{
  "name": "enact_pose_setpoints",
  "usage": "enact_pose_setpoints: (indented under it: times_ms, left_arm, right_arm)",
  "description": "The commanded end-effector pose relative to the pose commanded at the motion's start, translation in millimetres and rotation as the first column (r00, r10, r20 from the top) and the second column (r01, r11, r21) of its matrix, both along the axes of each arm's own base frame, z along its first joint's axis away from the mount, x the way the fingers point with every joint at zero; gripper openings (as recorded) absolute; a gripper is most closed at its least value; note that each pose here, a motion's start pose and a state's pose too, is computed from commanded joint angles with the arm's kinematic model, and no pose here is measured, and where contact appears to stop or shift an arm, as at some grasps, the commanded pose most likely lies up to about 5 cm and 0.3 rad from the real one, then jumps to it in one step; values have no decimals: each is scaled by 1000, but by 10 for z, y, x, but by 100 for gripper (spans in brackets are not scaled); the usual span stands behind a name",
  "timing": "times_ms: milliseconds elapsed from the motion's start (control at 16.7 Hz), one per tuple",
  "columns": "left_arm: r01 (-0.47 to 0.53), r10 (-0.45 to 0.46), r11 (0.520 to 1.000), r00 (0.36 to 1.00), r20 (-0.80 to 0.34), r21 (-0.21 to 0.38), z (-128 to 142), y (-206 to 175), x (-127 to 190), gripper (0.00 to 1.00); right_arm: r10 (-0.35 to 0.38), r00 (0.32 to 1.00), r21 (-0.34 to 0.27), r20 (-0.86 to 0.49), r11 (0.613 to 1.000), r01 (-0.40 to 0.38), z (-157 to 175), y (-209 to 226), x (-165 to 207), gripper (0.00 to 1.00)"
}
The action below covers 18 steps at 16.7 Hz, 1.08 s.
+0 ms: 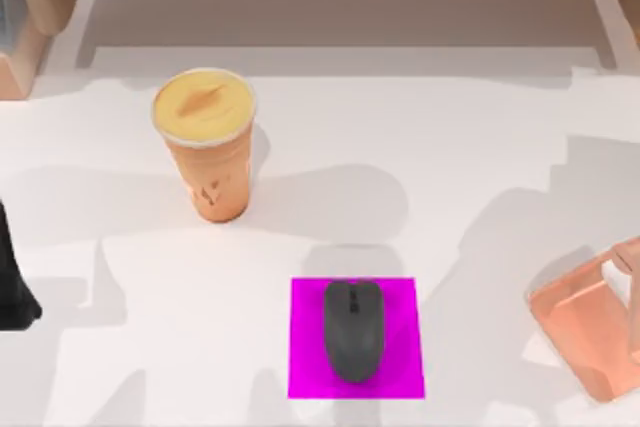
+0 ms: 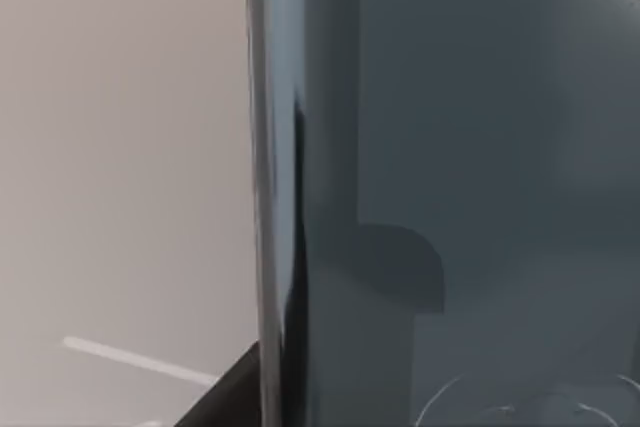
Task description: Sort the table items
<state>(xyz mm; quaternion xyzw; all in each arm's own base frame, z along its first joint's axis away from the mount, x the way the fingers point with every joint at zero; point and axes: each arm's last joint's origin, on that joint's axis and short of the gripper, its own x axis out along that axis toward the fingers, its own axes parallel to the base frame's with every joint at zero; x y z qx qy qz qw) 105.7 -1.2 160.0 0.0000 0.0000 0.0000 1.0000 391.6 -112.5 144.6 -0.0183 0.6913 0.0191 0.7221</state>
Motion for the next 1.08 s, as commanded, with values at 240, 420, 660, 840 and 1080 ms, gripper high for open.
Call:
enact_pose_setpoints:
  times_ms: [240, 420, 660, 840, 1080]
  left_arm:
    - [0, 0, 1000, 1000, 0, 0, 0, 0, 0, 100]
    - [0, 0, 1000, 1000, 0, 0, 0, 0, 0, 100]
    - [0, 0, 1000, 1000, 0, 0, 0, 0, 0, 100]
    - [0, 0, 1000, 1000, 0, 0, 0, 0, 0, 100]
    - [0, 0, 1000, 1000, 0, 0, 0, 0, 0, 100]
  right_arm:
    - [0, 1000, 6, 12, 1000, 0, 41, 21, -34, 0]
    - [6, 997, 23, 73, 1000, -8, 282, 101, -190, 0]
    - [27, 975, 51, 220, 998, -39, 770, 294, -600, 0]
    - [50, 935, 73, 352, 994, -81, 1083, 484, -1050, 0]
    - [85, 840, 95, 536, 983, -159, 1293, 744, -1759, 0]
